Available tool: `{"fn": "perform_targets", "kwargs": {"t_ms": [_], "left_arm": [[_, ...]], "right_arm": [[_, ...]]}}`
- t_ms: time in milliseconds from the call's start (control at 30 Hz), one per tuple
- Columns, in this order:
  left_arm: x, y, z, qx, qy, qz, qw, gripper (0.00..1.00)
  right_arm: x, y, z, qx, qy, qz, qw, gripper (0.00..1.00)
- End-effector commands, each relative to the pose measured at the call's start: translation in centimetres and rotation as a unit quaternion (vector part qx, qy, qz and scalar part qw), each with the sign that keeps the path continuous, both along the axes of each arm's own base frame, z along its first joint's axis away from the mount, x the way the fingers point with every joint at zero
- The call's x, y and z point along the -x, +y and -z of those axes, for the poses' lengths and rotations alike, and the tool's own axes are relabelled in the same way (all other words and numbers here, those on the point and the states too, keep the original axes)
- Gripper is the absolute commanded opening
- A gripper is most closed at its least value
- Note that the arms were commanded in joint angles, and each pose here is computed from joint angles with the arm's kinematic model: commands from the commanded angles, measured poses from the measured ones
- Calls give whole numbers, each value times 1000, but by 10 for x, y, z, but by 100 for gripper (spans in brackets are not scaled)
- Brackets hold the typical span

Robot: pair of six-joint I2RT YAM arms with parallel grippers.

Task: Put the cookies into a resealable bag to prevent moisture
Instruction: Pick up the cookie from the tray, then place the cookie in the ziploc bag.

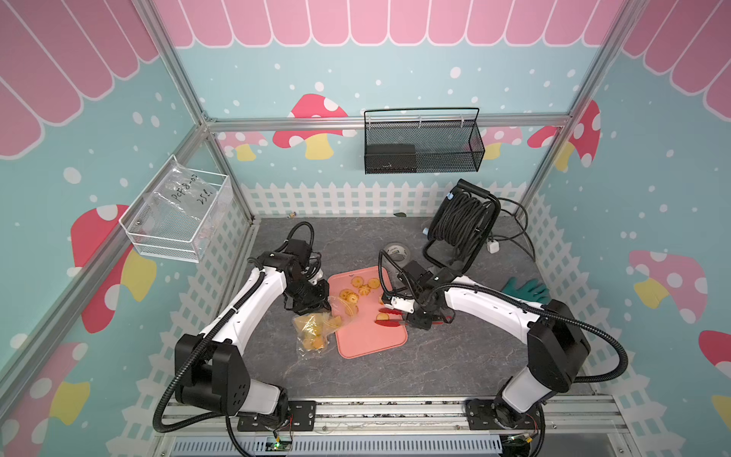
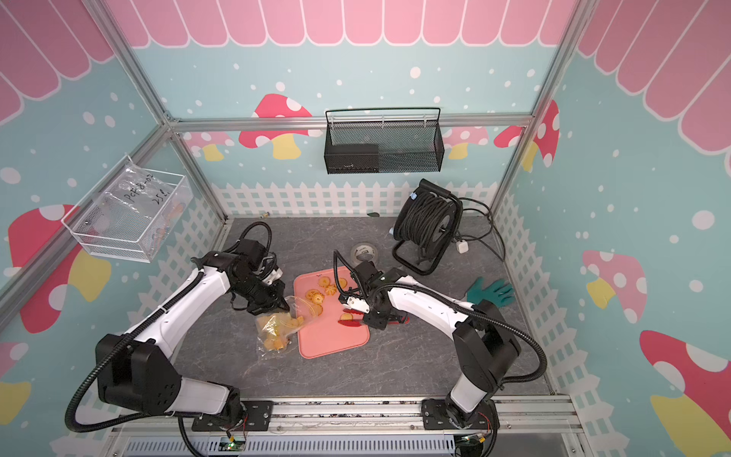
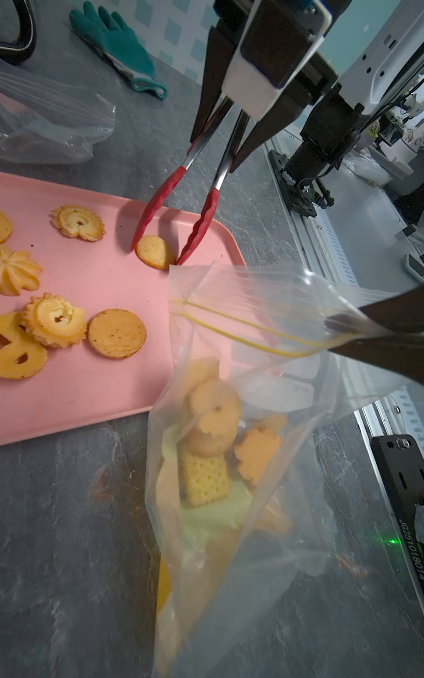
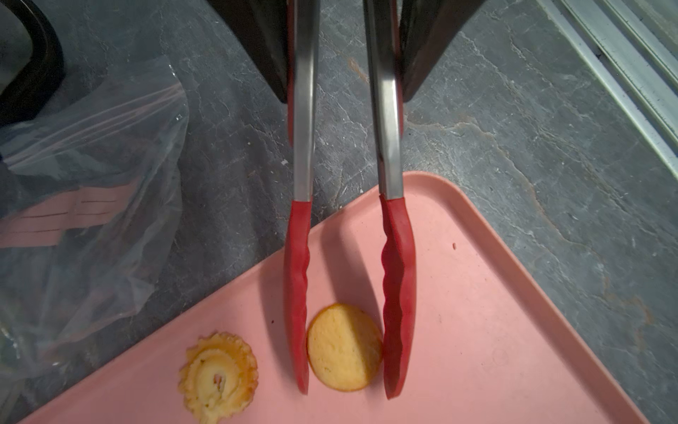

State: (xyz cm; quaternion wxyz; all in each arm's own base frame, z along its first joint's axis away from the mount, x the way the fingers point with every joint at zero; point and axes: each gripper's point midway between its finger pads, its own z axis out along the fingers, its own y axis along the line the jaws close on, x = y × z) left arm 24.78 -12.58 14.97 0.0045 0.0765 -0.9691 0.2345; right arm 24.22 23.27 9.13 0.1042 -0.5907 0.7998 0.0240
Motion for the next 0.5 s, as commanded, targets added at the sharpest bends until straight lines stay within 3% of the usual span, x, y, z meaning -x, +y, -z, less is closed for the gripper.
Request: {"fn": "perform_targets", "kwargs": {"t_ms": [0, 300, 467], "left_arm": [[-4, -4, -9, 4, -12, 13, 1000, 0], [-5, -4, -7, 3, -10, 13, 1000, 0], [-4, -4, -8, 3, -11, 13, 1000, 0]], "right_arm": [[-2, 14, -33, -50, -17, -9, 999, 45], [14, 47, -89, -188, -3, -35, 982, 45], [18, 74, -126, -281, 0, -51, 958, 44]]}}
